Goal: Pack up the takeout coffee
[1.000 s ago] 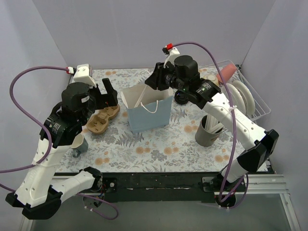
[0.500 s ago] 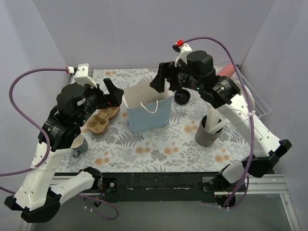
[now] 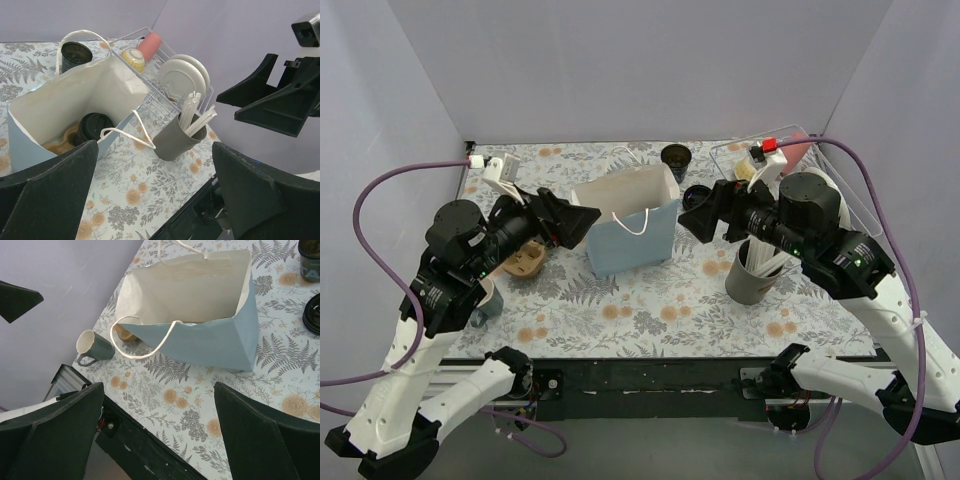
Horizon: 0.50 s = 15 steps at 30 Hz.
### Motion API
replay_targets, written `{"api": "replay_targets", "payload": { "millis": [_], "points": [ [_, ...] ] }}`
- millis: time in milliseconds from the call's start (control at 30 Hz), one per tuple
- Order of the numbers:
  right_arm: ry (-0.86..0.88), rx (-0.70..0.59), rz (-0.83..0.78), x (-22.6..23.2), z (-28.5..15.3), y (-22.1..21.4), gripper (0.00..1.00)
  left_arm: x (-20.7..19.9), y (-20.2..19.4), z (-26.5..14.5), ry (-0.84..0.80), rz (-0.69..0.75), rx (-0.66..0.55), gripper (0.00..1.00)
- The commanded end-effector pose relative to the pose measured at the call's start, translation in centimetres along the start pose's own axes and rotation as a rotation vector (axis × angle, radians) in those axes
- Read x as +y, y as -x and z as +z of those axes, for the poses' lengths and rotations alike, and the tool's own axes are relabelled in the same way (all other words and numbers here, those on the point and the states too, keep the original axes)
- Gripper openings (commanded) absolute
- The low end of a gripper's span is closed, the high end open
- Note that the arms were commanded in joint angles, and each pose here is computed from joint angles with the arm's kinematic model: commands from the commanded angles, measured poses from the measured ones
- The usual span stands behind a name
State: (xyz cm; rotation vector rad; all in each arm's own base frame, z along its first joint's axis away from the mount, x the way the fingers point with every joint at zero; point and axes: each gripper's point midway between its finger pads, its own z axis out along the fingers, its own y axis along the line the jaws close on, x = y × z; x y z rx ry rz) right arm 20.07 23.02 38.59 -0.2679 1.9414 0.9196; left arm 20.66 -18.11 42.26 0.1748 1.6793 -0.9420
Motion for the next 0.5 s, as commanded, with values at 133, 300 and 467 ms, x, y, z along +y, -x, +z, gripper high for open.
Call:
{"api": "replay_targets", "payload": {
  "millis": [133,300,467],
  "points": [
    [-0.004,-0.167,0.037,0.0,-0.8,2.8,0.99,-1.0,0.0,-1.3,-0.055,-0.017,-0.044,0.98],
    [-0.025,-0.191,0.015,-0.1,-1.3,3.7,0.99,-0.4,-0.6,-1.9,-0.033,-0.027,-0.049,0.98],
    [-0.022,-0.201,0.012,0.0,-1.4,4.0,0.98,-0.5,-0.4,-1.9,-0.036,-0.021,-0.054,0.98]
  ]
}}
